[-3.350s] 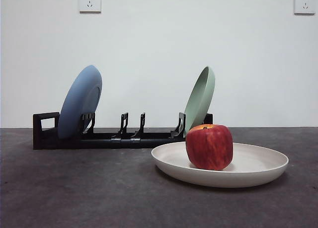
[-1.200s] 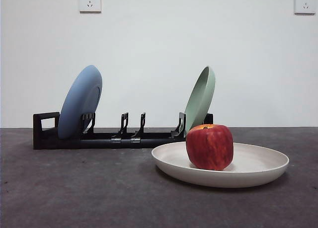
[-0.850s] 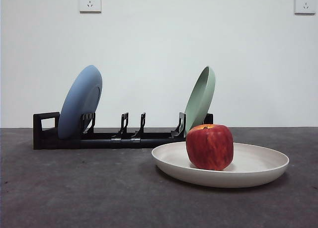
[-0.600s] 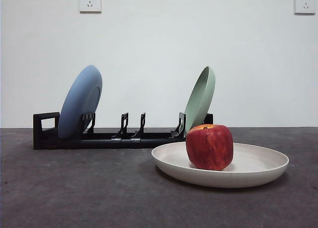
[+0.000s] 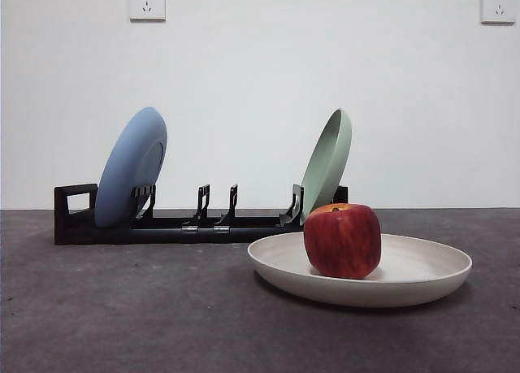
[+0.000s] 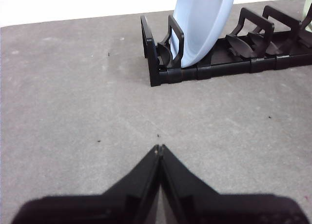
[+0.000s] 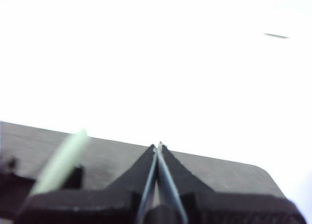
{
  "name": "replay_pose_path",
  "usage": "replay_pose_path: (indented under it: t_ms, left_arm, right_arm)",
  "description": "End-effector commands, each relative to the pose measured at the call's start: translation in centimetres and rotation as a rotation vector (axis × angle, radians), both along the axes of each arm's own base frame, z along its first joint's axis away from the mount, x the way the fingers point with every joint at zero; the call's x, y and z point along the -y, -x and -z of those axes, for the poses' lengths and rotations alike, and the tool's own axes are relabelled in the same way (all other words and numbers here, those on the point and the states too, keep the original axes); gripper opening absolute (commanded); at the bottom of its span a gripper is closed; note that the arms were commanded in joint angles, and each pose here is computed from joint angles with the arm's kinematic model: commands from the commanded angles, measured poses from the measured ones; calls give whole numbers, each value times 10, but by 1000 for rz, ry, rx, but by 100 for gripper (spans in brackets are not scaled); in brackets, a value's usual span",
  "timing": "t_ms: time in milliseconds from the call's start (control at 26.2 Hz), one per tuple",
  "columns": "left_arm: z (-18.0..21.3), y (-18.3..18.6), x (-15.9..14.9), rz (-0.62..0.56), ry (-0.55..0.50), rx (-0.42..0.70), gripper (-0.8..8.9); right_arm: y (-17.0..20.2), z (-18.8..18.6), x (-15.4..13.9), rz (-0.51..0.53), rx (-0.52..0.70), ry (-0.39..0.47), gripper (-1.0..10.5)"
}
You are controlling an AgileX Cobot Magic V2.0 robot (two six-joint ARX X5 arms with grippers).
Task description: Take the yellow plate from the plate rack,put the plate on the table,take the apple from the table,put the apple in the plate
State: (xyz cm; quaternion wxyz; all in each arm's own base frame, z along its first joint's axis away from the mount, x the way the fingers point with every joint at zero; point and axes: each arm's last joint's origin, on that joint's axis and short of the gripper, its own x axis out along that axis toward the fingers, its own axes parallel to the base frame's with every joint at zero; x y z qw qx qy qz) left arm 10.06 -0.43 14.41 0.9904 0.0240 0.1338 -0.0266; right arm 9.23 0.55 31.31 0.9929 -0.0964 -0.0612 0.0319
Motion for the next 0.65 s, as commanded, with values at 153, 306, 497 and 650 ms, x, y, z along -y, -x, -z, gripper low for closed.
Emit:
replay_pose_path:
  t_ms: [153, 306, 497, 650]
  left_arm:
    - [4, -1, 0, 0, -12, -19, -3]
    - [5, -1, 0, 1, -12, -28, -3]
    - [6, -1, 0, 1, -12, -36, -3]
    - [6, -1, 0, 1, -12, -36, -3]
  right_arm:
    - [-5, 95, 2, 11, -92, -56, 1]
    - [-4, 131, 2, 6, -98, -126, 1]
    - [-5, 150, 4, 27, -171, -179, 1]
    - [-4, 159, 5, 67, -263, -156, 1]
